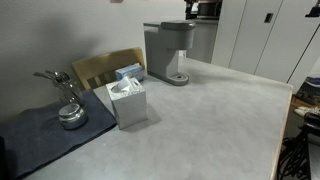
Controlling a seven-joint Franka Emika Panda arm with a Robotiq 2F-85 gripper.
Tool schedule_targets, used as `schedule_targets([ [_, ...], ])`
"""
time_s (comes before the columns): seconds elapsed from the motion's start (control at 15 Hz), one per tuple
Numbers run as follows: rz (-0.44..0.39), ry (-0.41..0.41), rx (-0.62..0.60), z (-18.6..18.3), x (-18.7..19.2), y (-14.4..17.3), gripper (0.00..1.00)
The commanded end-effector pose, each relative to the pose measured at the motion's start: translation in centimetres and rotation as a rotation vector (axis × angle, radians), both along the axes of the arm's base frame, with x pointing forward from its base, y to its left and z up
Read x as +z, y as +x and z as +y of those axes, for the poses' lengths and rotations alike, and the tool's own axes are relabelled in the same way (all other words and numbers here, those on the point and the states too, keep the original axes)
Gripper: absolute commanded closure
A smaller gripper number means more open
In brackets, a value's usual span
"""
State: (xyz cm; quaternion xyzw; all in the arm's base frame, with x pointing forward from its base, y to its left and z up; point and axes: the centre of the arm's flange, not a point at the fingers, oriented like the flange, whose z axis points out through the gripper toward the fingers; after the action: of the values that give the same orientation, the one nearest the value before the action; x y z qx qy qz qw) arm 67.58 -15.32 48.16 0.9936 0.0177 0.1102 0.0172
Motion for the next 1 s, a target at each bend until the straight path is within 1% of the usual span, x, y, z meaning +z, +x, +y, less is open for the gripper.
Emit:
schedule_targets([
  [0.0,0.025,0.057,-0.037,0.2,0.9,0.8,1.0],
  [0.33,0.065,0.13,-0.066,0.5,0.6,0.6,1.0],
  [0.47,0.069,0.15,-0.063,0.5,0.1,0.4,1.0],
  [0.8,0.029,0.165,-0.01,0.9,-1.0,0.3,1.0],
  [0.93,0.017,0.148,0.027,1.2,-1.3,0.3,1.0],
])
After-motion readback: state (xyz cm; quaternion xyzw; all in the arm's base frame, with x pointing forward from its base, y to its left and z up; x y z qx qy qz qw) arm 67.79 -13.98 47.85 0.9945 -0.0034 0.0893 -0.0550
